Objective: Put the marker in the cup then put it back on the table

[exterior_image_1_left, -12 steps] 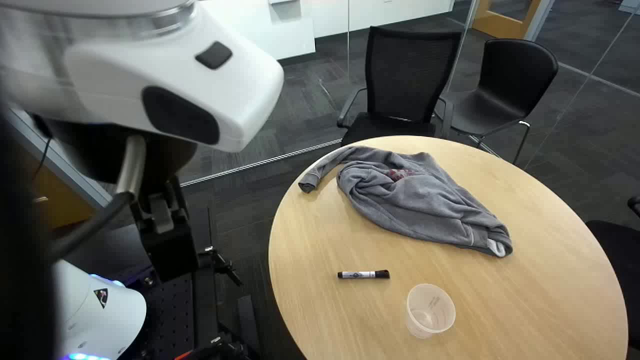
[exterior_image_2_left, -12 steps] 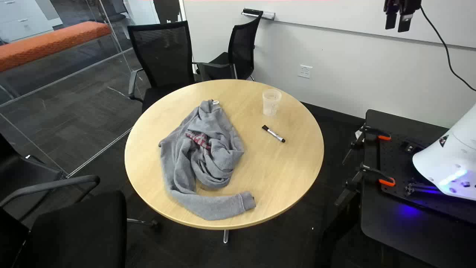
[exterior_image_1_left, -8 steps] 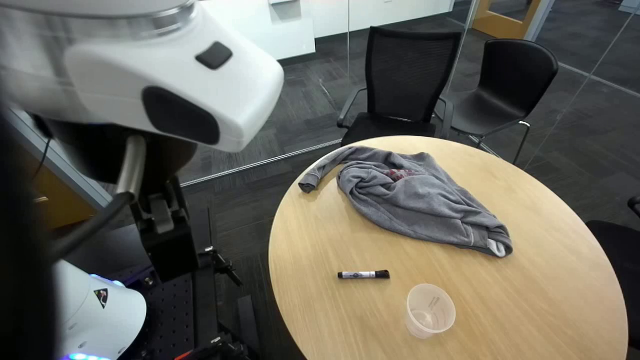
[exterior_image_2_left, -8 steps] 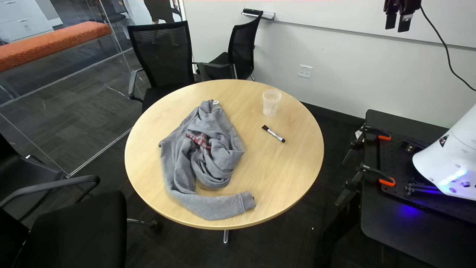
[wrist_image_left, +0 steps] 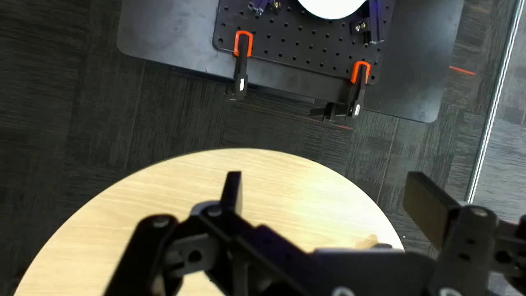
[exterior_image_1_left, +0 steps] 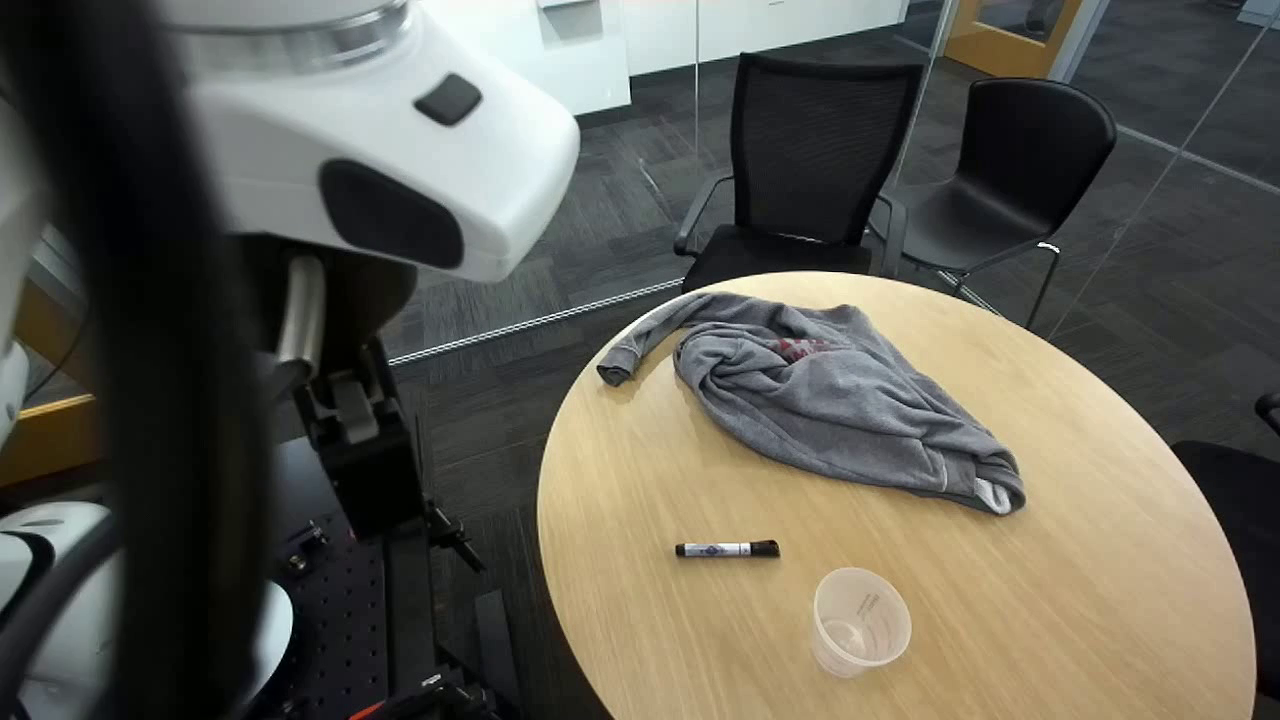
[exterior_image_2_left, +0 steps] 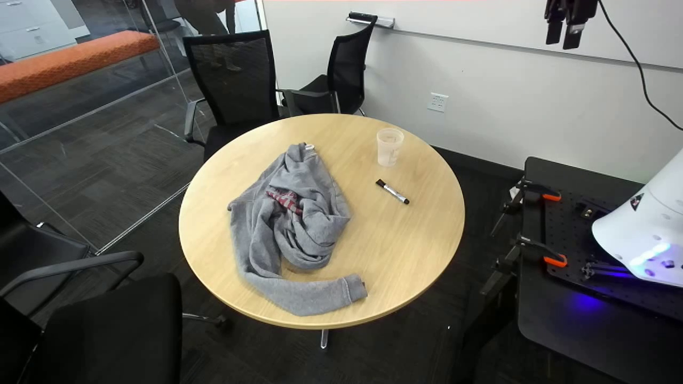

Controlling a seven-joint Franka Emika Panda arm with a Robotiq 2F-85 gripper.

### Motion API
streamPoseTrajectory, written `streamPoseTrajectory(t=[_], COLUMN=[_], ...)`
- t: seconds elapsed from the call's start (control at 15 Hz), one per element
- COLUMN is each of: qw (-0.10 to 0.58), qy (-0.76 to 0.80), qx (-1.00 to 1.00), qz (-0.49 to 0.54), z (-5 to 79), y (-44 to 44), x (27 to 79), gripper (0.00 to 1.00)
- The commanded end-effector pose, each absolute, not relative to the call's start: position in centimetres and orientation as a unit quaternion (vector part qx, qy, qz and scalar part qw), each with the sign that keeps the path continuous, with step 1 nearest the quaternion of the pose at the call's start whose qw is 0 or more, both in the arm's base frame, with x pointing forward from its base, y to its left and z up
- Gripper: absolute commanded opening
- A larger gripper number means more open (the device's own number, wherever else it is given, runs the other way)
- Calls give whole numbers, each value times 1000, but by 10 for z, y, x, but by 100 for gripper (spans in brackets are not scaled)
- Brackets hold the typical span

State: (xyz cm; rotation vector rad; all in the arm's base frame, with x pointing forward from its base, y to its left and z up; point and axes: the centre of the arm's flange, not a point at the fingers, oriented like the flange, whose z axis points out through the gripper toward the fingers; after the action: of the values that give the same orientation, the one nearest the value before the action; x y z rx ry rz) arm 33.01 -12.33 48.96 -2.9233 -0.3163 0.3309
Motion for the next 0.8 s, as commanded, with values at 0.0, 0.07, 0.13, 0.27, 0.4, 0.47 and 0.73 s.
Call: streamPoseTrajectory(t=[0.0,0.07,0.13,0.27,0.4,0.47,0.73], qw=[67,62,59,52,42,38,10], qy=[-78,-71,-59,-38,-13,-3,50], qx=[-992,-994,-996,-998,-999,-999,-995], qz=[66,52,38,9,-24,-37,-86], z=[471,464,456,437,417,407,363], y=[-98,-92,-83,-67,-53,-48,-30], x=[341,347,353,365,376,381,405], gripper=[100,100,100,100,100,100,100])
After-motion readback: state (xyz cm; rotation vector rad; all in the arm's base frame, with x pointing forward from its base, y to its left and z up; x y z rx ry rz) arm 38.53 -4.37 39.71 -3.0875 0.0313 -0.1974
